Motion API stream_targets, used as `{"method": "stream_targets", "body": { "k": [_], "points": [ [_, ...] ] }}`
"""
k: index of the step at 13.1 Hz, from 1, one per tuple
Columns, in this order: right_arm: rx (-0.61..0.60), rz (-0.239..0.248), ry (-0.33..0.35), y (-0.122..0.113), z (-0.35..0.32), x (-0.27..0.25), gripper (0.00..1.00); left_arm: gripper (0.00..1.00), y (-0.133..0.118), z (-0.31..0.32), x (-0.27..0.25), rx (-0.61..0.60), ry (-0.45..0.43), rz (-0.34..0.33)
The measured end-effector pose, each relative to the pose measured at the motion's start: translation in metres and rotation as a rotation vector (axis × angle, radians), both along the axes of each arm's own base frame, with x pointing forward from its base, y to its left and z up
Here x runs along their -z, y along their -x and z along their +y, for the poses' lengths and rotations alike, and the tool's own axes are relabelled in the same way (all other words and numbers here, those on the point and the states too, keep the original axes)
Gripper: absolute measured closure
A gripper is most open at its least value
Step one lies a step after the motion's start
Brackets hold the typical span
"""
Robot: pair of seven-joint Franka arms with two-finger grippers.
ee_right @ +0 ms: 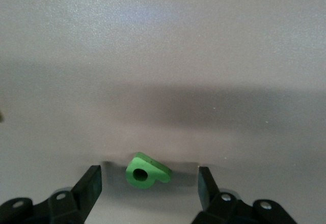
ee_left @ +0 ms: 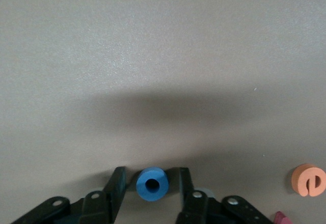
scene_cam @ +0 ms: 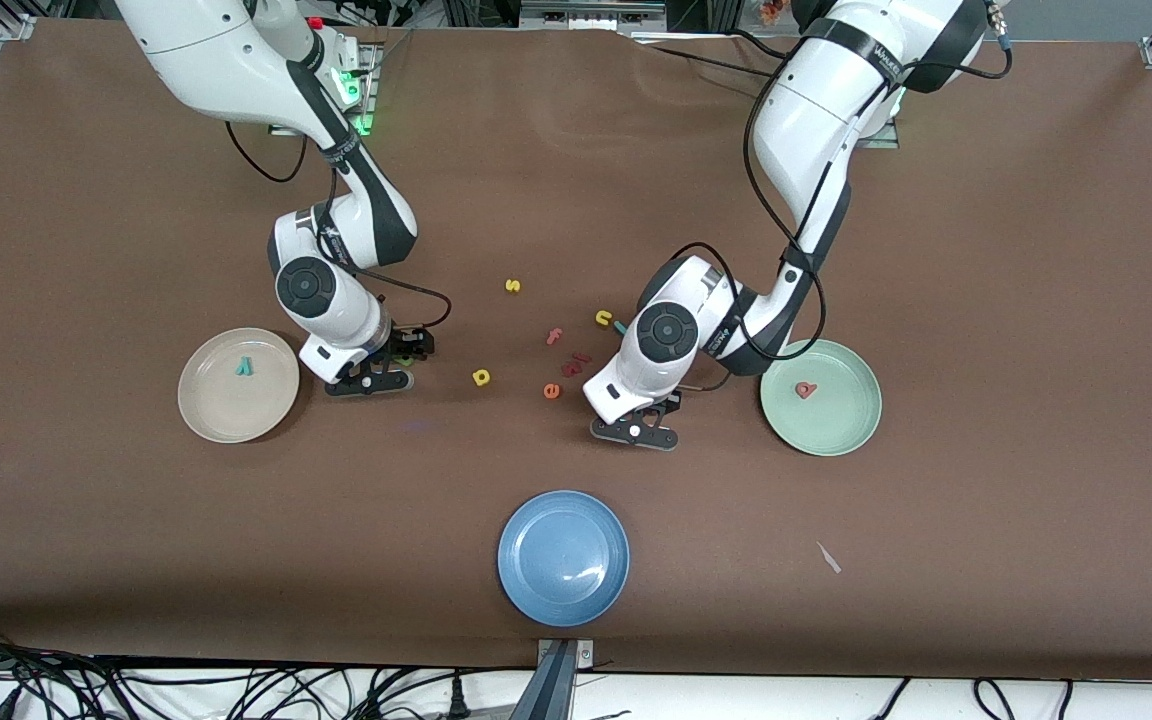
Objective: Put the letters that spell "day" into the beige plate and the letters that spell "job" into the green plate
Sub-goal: 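Place green g on the beige plate while the left gripper places blue o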
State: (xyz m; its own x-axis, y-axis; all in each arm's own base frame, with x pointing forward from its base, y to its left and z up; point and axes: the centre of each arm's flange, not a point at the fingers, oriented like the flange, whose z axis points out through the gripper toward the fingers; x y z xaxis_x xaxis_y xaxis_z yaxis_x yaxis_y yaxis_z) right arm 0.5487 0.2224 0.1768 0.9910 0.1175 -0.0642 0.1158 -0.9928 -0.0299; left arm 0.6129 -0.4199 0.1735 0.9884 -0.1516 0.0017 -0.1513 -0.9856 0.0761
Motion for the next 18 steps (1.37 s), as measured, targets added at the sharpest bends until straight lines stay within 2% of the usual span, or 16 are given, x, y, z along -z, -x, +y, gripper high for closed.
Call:
{"method": "stream_targets", "body": {
  "k": [1,2,3,4,5,6,7,10,13,15,18],
  "points": [
    [0.0,-0.001,0.0,0.0,0.0,0.0,0.19,0.62,-0.001,0.0,0.0,-0.001,0.002,-0.006],
    [-0.001,-0.001,0.0,0.0,0.0,0.001,0.2,0.63,-0.001,0.0,-0.001,-0.001,0.004,-0.009],
    [-0.001,-0.002,0.0,0.0,0.0,0.002,0.25,0.7,-0.003,0.001,-0.001,-0.003,0.006,-0.013],
    [-0.001,-0.002,0.0,0.0,0.0,0.002,0.25,0.72,-0.004,0.003,-0.001,-0.007,0.008,-0.017],
    [-0.001,-0.003,0.0,0.0,0.0,0.002,0.32,0.72,-0.006,0.005,-0.002,-0.011,0.009,-0.019],
    [-0.002,-0.003,-0.001,0.0,0.0,0.002,0.32,0.72,-0.009,0.009,-0.002,-0.013,0.009,-0.021],
    [-0.002,-0.005,0.0,-0.001,-0.001,0.002,0.41,0.72,-0.012,0.013,-0.003,-0.012,0.005,-0.017],
    [-0.002,-0.006,0.001,-0.001,-0.001,0.001,0.46,0.72,-0.017,0.032,-0.023,0.003,-0.044,0.059],
    [-0.003,-0.007,0.003,-0.002,-0.003,0.001,0.58,0.72,-0.019,0.059,-0.072,0.05,-0.1,0.154],
    [-0.004,-0.01,0.002,-0.002,-0.001,-0.001,0.61,0.72,-0.026,0.097,-0.094,0.098,-0.119,0.211],
    [-0.006,-0.009,0.001,-0.001,0.0,0.0,0.61,0.72,-0.027,0.168,-0.093,0.137,-0.119,0.28]
  ]
}}
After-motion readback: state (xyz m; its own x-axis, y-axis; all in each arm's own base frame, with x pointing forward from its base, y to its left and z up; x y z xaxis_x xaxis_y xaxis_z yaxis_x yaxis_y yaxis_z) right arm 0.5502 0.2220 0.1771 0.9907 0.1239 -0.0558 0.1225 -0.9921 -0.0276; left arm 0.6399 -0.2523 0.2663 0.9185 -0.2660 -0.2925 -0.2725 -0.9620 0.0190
